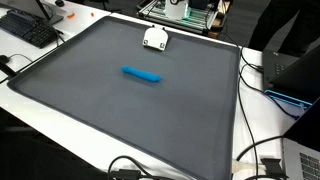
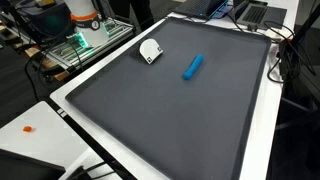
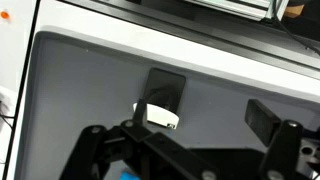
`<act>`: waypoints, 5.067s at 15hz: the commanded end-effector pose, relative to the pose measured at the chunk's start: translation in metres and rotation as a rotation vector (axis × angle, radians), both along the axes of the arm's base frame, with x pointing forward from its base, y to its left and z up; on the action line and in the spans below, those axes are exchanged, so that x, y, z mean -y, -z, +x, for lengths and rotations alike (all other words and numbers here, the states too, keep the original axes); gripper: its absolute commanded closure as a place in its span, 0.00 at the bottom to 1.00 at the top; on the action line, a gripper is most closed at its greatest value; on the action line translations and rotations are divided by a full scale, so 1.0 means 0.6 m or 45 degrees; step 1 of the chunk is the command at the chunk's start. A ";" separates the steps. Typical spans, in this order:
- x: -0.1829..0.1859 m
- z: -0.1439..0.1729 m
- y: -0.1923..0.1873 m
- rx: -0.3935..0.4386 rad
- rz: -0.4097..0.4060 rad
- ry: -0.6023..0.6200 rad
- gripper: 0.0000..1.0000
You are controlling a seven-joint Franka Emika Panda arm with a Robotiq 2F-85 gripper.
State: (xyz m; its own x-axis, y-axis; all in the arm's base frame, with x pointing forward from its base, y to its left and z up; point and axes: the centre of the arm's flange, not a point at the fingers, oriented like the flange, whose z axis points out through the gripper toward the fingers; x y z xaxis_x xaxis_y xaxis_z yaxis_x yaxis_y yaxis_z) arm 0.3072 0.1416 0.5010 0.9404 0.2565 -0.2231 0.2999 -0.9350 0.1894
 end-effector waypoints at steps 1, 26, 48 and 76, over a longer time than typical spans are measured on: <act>0.000 0.000 0.000 0.000 0.000 0.000 0.00; 0.096 0.131 0.277 0.218 0.271 1.351 0.00; 0.164 0.127 0.408 0.345 0.214 2.112 0.00; 0.180 0.131 0.446 0.421 0.194 2.046 0.70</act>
State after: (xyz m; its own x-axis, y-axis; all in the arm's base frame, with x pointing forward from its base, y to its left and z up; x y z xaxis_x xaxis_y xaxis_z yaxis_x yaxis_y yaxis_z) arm 0.3977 0.0348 0.2366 0.2634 -0.9625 -0.0643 -0.9639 -0.2600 -0.0571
